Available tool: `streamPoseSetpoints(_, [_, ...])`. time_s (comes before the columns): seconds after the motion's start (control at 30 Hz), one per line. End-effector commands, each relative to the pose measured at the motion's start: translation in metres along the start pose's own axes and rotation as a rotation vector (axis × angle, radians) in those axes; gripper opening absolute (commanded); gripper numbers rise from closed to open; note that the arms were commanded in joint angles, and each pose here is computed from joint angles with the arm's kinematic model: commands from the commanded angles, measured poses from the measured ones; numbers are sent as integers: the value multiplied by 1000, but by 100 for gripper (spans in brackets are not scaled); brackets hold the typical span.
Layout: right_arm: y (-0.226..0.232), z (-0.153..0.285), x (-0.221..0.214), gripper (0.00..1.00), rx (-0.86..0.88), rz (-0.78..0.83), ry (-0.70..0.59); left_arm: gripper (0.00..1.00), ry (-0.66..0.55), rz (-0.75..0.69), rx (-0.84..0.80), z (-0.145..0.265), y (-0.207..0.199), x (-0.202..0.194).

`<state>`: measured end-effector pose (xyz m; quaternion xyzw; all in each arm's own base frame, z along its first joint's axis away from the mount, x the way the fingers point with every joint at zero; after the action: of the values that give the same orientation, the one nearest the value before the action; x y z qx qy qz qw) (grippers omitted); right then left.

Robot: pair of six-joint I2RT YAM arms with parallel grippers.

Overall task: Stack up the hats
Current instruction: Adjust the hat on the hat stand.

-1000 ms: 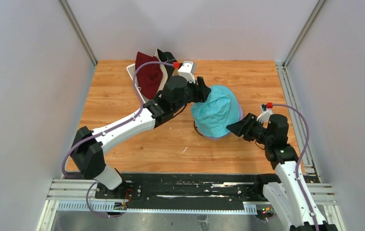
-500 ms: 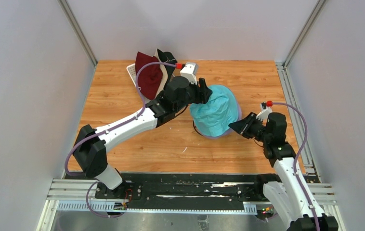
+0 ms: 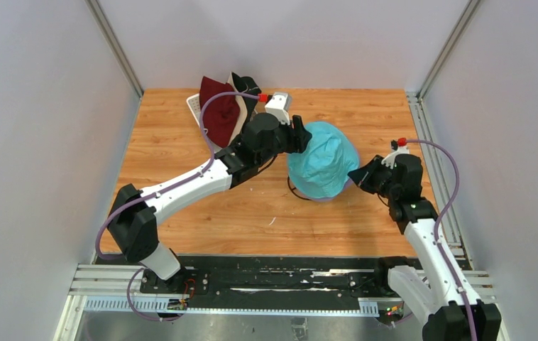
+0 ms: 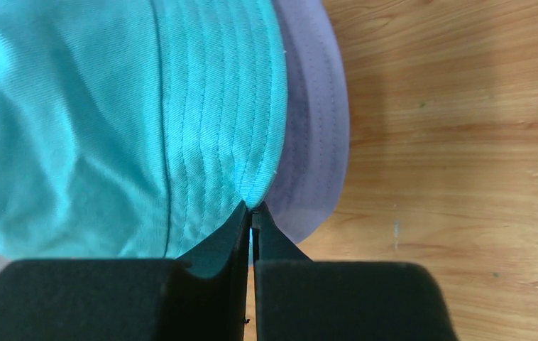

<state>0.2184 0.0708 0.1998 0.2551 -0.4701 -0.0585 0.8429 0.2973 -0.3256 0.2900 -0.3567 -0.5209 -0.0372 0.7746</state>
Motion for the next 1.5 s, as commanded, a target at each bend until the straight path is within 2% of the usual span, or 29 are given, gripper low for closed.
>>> streamPoseSetpoints(0.0, [-11, -10, 15, 1, -116, 50, -17, 58, -50, -14, -4, 8, -3, 10])
streamPoseSetpoints(0.53, [-33, -62, 19, 1, -198, 39, 68, 58, -57, -43, 26, 4, 1, 12])
streamPoseSetpoints(0.87, [-35, -73, 26, 1, -200, 60, 75, 58, -108, -65, 156, 23, 20, 26])
streamPoseSetpoints(0.97, [-33, -67, 33, 13, -216, 85, 71, 58, -123, -46, 192, 32, 34, 33])
streamPoseSetpoints(1.03, [-34, -57, 40, 37, -261, 117, 38, 58, -142, -41, 247, 40, 47, 40])
streamPoseSetpoints(1.1, [-35, -44, 48, 50, -320, 150, 2, 59, -166, -42, 304, 51, 59, 47])
streamPoseSetpoints(1.23, [-29, -19, 73, 57, -376, 219, -109, 59, -189, -57, 417, 66, 85, 53])
streamPoseSetpoints(1.47, [10, 10, 129, 58, -291, 280, -254, 57, -155, 22, 568, 57, 147, 63])
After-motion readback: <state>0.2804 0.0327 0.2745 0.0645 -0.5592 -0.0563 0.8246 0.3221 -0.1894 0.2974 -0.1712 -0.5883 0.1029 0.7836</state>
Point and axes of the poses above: each gripper's point midway between its finger pads, its own z axis back along the fingers, its own y axis along the line the jaws close on, x = y × z, the point moved 7 cm from there along z, back along the fingers, and after that the axes turned 9 degrees about z, right-handed, at the moved point
